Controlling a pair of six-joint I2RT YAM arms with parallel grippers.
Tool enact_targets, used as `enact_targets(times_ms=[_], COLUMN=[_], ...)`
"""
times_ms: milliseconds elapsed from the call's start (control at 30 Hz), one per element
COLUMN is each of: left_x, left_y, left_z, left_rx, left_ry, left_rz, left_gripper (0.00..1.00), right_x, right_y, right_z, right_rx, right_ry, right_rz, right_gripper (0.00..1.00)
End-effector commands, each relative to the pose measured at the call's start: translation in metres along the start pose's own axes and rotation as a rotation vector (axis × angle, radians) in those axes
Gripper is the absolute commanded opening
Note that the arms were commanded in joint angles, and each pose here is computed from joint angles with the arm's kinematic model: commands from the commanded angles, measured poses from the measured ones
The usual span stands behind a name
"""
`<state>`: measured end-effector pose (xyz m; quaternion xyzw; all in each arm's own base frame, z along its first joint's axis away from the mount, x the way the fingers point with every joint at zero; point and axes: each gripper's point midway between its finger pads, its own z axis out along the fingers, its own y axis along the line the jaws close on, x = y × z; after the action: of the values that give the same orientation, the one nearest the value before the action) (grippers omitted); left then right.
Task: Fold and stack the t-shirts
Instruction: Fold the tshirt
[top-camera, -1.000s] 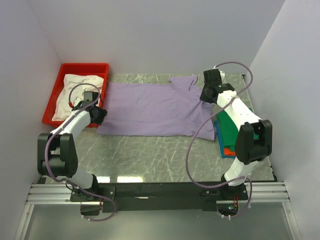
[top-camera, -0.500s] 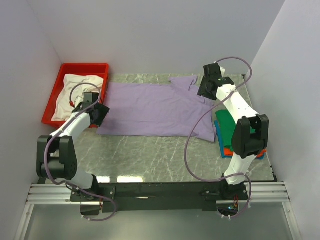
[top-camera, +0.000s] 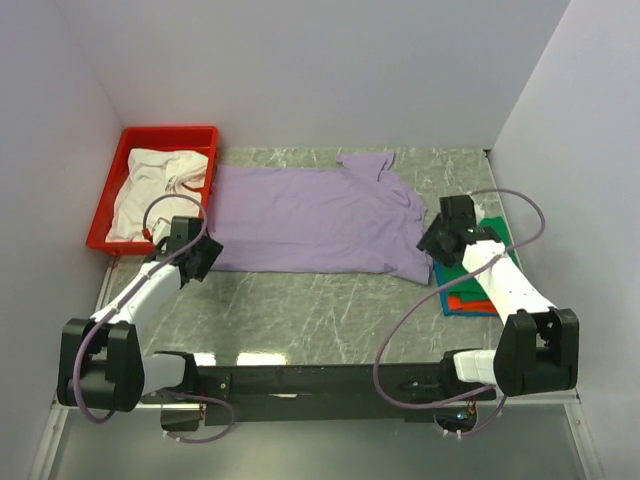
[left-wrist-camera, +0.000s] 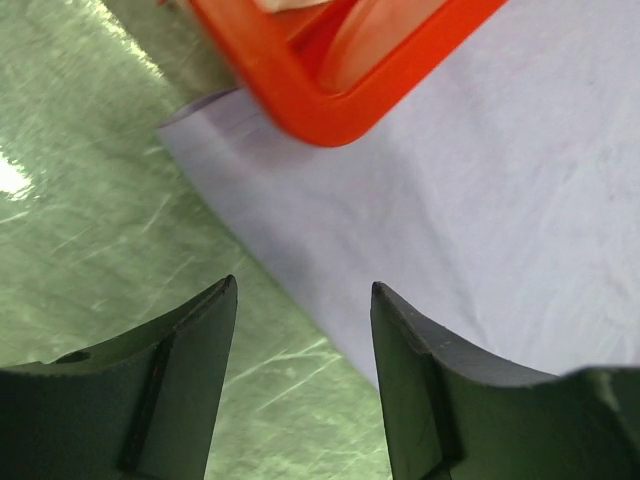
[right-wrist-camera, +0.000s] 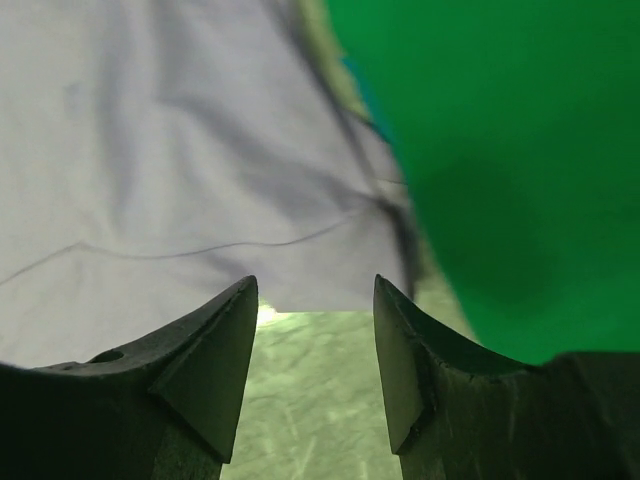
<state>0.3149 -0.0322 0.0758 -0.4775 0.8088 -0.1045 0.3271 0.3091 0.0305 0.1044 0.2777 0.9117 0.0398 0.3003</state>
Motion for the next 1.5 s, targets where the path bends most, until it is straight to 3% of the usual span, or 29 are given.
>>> enact_targets(times_ms=[0, 433, 767, 1033, 1300, 1467], left_x=[-0.005, 0.003, 0.005, 0.003, -0.008, -0.013], left_y=[-0.006, 0.0, 0.008, 0.021, 0.041, 0.047], left_z=[-0.002, -0.005, -0.005, -0.006, -0.005, 0.001], left_rx=[0.051, 0.063, 0.051, 0.02, -0.041, -0.062], left_ry=[-0.035, -0.011, -0.016, -0.053, -0.117, -0.113], left_rz=[0.009, 0.016, 0.012, -0.007, -0.044, -0.058], left_gripper=[0.61, 0.6, 0.61, 0.57, 0.57, 0.56], right_x=[-0.014, 0.012, 0.003, -0.001, 0.038, 0.053], right_y=[-0.007, -0.069, -0.108, -0.08, -0.061, -0.05], right_z=[0.008, 0.056, 0.057, 0.034, 0.018, 0.022], right_rx=[-0.026, 0.129, 0.205, 0.069, -0.03, -0.069], right_ry=[-0.052, 0.044, 0.019, 0.0, 0.022, 0.043], right_rz=[0.107, 0.269, 0.34, 0.33, 0.305, 0.299], right_gripper=[0.57, 0.57, 0.57, 0.56, 0.55, 0.49])
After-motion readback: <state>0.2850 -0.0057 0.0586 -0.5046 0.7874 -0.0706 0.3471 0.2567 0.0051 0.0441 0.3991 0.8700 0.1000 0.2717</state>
